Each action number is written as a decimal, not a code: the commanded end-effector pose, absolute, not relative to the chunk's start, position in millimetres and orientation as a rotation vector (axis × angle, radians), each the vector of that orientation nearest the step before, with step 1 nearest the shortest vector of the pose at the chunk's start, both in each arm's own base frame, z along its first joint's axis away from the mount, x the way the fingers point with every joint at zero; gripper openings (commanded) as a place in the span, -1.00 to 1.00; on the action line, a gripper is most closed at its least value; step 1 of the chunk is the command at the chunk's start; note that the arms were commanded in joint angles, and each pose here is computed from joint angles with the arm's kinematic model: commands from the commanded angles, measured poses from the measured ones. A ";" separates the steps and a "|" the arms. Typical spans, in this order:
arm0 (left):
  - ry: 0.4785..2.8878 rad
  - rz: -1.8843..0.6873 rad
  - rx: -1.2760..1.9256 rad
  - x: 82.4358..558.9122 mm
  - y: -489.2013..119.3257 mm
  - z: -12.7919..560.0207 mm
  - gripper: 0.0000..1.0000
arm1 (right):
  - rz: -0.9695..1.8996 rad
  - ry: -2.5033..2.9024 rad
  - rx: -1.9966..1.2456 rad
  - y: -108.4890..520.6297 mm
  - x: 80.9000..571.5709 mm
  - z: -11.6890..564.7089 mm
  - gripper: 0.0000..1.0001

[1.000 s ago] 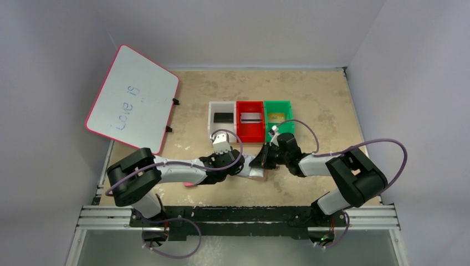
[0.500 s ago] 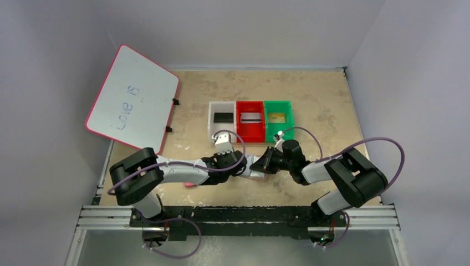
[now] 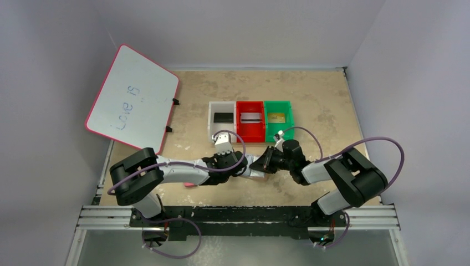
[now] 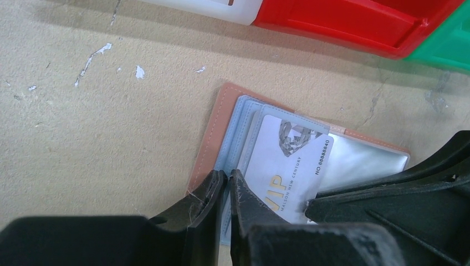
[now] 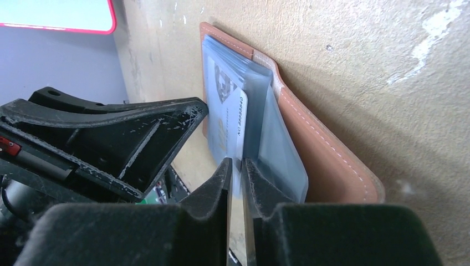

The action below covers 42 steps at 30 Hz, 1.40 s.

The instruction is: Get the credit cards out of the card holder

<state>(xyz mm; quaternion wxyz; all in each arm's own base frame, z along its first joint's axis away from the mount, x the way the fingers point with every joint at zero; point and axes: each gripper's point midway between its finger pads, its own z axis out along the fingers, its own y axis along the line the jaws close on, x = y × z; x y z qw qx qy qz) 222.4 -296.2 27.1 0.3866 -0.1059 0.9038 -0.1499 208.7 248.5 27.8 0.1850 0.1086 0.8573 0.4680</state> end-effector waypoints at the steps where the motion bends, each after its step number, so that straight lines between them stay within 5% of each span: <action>1: 2.394 -0.257 -0.186 204.9 -279.6 2.4 -0.84 | 1.379 2.353 0.269 257.4 217.8 42.3 -0.72; 9: 2.393 -0.249 -0.186 204.9 -278.6 1.8 -0.86 | 1.318 2.398 0.292 252.9 218.4 29.4 -1.00; 32: 2.363 -0.219 -0.218 206.9 -267.3 8.9 -0.89 | 1.123 2.498 0.280 214.7 214.1 16.1 -1.00; 42: 2.240 -0.431 -0.210 220.4 -298.6 77.1 -0.37 | 1.122 2.513 0.257 216.3 216.2 13.5 -1.00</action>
